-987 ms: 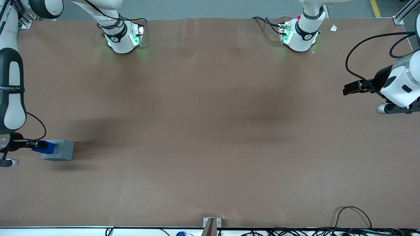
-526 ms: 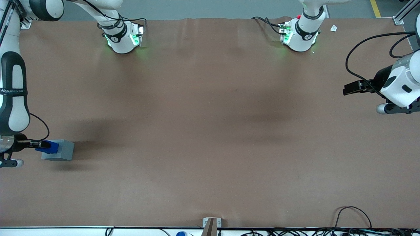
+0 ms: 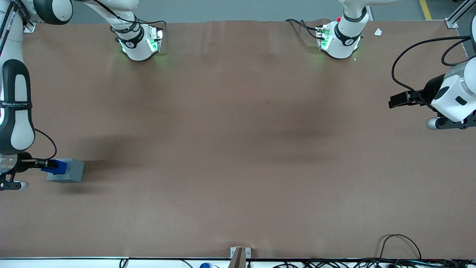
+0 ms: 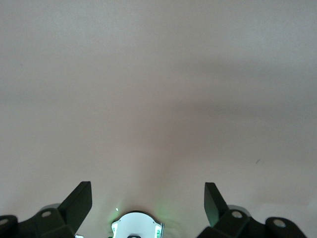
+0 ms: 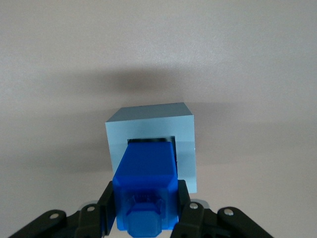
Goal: Insert blue part into gray base with right arm
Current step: 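Lower the blue block into the gray base's hole, then open the right gripper and raise it away from the base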
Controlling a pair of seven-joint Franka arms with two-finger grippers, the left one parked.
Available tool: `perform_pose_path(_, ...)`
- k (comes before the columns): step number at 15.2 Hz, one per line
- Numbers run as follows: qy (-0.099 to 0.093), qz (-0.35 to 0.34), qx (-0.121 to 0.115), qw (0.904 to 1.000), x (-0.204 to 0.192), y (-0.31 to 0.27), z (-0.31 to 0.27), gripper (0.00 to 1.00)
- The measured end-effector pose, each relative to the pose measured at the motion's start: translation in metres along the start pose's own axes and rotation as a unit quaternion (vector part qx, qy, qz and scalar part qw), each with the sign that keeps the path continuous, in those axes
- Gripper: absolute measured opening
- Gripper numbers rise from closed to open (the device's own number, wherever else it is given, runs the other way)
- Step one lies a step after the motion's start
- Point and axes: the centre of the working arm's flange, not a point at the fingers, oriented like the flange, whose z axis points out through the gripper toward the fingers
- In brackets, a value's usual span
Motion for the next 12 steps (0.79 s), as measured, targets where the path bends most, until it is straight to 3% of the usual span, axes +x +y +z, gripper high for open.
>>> perform_pose_path(6,0.013,-0.002,-0.005,0.9999,0.0043,0.0004,0.0027,0.51)
perform_pose_path(12,0.012,-0.002,-0.006,0.9999,0.0060,0.0001,0.0098,0.51)
